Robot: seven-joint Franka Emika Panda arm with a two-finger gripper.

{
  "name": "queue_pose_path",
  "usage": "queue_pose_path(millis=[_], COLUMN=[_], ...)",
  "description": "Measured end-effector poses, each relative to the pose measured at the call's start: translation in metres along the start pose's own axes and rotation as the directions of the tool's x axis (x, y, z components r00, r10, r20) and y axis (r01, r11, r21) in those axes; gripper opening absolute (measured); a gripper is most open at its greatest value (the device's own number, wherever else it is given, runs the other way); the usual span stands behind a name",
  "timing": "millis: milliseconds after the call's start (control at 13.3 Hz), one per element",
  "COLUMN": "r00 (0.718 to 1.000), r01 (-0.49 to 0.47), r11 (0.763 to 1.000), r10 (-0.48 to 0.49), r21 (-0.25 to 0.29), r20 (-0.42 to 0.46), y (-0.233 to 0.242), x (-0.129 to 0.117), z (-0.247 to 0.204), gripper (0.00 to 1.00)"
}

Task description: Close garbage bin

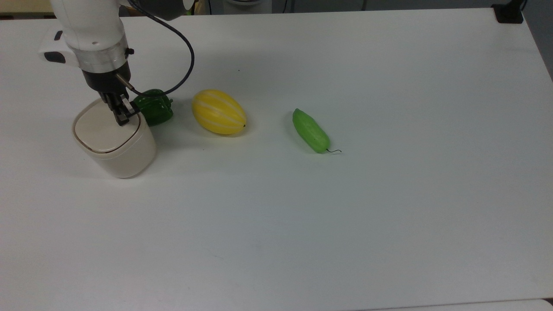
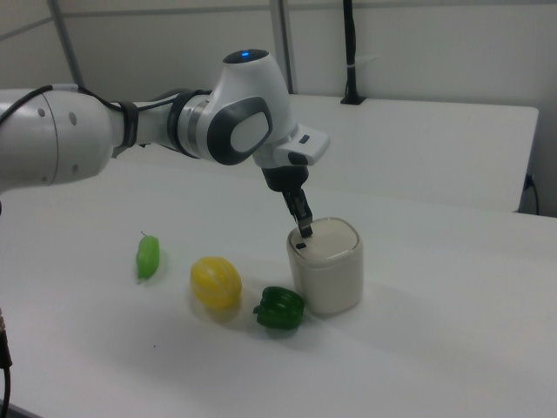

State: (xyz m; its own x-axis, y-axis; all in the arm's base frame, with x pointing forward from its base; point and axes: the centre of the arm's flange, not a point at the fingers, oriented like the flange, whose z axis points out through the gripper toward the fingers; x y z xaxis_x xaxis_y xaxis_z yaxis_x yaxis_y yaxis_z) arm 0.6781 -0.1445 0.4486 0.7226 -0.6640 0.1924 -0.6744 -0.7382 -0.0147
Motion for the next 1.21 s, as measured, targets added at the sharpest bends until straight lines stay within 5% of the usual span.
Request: queue_pose_path(millis=[452, 678, 754, 904, 1055, 1206], r00=[0.994, 0.963, 0.944, 0.896, 0.821, 0.743], r01=[0.076, 0.204, 0.254, 0.345, 0.466, 0.569], r11=[0.997, 0.979, 0.967, 0.937, 0.880, 0.811], r10=[-0.075, -0.202, -0.252, -0.347, -0.470, -0.579], r21=[-0.012, 0.007, 0.020, 0.056, 0.094, 0.139], r20=[0.083, 0.179, 0.211, 0.277, 0.325, 0.336], y=[0.019, 0.024, 0.023, 0.018, 0.012, 0.012], x=[-0.013, -0.036, -0.046, -0.069, -0.095, -0.121], z=[-0.068, -0.100, -0.110, -0.128, -0.147, -0.166], gripper=[0.07, 0.41, 0.56, 0.66, 0.93, 1.00])
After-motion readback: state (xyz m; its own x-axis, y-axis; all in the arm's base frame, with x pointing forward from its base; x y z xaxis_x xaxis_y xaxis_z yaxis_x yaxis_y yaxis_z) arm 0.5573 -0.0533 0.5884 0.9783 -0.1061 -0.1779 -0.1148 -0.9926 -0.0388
